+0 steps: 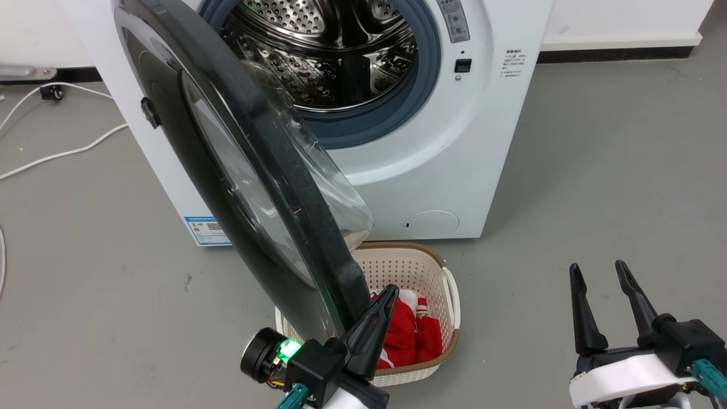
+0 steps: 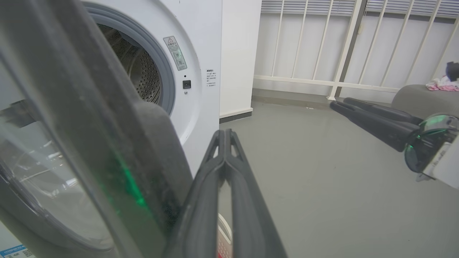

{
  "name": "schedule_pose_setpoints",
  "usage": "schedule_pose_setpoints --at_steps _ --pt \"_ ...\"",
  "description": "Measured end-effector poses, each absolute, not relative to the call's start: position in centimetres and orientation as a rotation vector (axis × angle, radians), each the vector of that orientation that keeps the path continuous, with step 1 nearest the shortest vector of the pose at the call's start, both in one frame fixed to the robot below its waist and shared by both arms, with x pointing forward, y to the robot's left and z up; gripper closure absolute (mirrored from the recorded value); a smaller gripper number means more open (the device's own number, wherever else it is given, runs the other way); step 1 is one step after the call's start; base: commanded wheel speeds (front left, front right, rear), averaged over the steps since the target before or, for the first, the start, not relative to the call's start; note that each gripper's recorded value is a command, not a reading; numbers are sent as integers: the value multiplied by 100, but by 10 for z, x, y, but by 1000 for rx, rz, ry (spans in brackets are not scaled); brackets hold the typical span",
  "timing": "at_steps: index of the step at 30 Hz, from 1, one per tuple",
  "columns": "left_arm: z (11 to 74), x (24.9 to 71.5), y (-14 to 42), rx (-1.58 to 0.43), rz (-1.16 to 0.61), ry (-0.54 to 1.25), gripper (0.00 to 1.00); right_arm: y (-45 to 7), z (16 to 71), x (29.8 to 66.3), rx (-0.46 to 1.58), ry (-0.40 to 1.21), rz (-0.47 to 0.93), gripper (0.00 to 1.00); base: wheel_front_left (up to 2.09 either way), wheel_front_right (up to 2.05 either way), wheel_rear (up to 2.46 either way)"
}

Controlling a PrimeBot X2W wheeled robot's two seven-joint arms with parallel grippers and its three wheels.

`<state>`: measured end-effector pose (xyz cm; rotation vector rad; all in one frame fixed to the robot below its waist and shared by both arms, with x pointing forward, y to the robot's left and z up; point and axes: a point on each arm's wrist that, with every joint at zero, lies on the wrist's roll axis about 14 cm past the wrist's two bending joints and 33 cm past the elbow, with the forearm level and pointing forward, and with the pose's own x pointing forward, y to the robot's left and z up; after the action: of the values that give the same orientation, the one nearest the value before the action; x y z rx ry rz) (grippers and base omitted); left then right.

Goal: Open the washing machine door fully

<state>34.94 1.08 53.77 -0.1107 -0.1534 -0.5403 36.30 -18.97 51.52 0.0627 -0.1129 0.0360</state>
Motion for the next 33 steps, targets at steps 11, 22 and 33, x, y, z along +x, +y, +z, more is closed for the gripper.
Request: schedule_pose_setpoints --at_steps 11,22,33 --pt "522 326 58 -93 -405 -103 100 -176 513 371 74 -107 78 0 0 0 0" --pt "527 301 128 -90 -138 -101 100 -141 509 389 76 -92 181 0 0 0 0" --pt "520 278 217 -49 162 -81 100 -88 506 407 85 -82 329 0 0 0 0"
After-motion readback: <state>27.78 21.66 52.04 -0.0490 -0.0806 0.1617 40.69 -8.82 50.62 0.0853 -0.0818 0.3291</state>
